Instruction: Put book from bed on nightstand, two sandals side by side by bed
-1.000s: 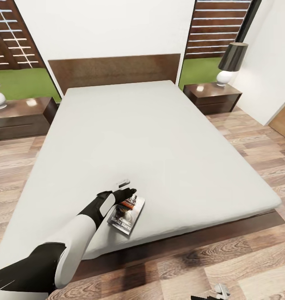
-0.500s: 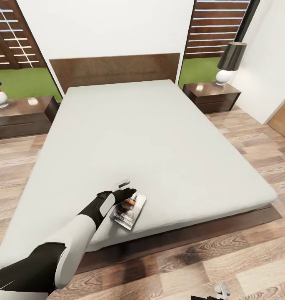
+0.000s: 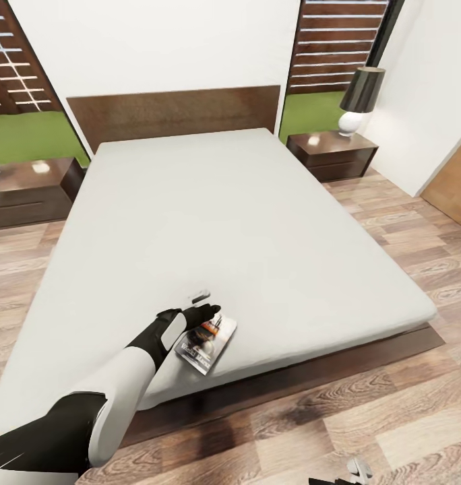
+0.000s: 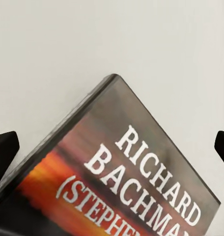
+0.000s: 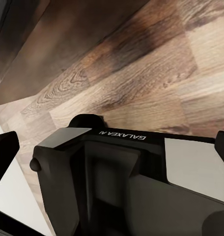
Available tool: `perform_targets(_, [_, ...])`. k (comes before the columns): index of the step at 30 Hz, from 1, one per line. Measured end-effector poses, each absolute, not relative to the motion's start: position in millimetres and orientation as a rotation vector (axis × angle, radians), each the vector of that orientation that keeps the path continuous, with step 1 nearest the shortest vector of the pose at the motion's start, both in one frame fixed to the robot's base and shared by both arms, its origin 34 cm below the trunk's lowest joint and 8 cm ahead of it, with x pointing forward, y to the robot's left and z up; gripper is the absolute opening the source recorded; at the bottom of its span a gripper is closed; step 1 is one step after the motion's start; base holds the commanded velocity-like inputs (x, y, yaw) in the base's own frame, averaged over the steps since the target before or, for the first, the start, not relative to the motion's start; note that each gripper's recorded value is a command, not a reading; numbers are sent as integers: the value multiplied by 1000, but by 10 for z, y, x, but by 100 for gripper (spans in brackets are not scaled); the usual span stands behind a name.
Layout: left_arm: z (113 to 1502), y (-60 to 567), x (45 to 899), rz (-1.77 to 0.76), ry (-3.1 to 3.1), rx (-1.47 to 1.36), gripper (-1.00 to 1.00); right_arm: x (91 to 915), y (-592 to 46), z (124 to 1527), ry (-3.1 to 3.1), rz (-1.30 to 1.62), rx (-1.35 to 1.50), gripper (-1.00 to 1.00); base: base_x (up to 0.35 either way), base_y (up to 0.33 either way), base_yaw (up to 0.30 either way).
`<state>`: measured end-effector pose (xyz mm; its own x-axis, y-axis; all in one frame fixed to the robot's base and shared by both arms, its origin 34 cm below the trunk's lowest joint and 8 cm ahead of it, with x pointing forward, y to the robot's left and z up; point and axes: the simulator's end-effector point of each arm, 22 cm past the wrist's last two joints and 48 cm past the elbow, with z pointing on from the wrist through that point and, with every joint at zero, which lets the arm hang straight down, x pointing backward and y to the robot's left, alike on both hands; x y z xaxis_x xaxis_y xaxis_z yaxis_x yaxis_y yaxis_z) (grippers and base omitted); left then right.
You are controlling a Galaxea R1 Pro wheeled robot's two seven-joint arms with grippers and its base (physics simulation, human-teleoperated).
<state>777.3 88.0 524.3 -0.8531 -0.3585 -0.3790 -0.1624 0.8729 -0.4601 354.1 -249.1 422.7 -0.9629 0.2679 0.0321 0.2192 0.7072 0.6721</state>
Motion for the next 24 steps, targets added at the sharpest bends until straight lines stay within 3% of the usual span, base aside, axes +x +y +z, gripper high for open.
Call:
perform_targets(20, [5243,882,7773,-578,2580,-381,100,3540,-2491,4227,2840,1105,405,100,-1,0,-1])
perform_targets(24, [5240,882,7774,-578,2581,-381,100,3534,-2498,4209,2847,1092,406,100,-169,0,0])
